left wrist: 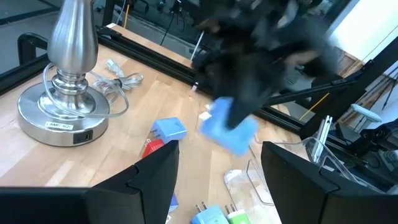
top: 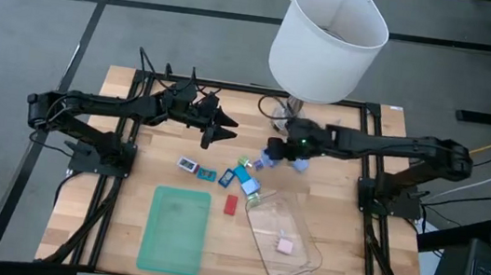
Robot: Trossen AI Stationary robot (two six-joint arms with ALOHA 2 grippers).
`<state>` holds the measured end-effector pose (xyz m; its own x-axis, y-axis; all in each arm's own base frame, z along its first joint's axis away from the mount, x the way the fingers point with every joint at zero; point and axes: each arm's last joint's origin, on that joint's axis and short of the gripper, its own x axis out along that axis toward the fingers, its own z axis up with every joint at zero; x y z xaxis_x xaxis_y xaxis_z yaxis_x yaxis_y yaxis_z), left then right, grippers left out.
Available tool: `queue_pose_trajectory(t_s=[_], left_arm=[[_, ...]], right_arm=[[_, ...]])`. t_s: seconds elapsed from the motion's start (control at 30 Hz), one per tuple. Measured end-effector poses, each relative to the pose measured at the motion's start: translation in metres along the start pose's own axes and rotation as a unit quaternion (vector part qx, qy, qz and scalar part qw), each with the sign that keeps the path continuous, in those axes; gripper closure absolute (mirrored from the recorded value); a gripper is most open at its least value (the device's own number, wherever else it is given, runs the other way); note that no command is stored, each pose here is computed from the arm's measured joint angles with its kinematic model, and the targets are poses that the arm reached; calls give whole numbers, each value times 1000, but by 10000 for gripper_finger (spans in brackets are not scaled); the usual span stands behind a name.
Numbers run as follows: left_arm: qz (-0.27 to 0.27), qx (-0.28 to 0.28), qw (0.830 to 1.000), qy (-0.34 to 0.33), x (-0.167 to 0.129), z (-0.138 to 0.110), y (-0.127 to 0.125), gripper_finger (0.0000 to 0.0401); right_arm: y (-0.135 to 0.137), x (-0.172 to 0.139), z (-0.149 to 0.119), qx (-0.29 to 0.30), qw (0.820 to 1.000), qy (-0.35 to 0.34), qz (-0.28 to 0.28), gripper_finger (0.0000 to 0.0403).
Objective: Pick & Place Office items
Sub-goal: Put the middle light blue charger adapter into the transparent bin
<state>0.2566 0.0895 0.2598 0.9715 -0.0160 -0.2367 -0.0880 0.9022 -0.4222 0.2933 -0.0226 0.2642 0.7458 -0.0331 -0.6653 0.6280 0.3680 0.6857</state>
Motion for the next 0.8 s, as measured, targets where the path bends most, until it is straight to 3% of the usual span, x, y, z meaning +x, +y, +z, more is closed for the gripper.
queue_pose_trajectory(t_s=[0.17,0.4,0.47,0.67,0.8], left_arm=[[0,4,1000,0,0,0,0,178],[3,5,1000,-1,0,0,0,178],[3,6,1000,-5,0,1,0,178],[1,9,1000,-12,0,2,0,178],[1,3,1000,-12,0,2,0,178]], right_arm=[[32,-24,-19,-56,995,30,78,284],[55,-37,-83,-138,977,110,116,284],[54,-39,-100,-143,976,128,99,284],[30,-45,-125,-172,973,151,-31,284],[24,-45,-128,-191,966,165,-51,284]])
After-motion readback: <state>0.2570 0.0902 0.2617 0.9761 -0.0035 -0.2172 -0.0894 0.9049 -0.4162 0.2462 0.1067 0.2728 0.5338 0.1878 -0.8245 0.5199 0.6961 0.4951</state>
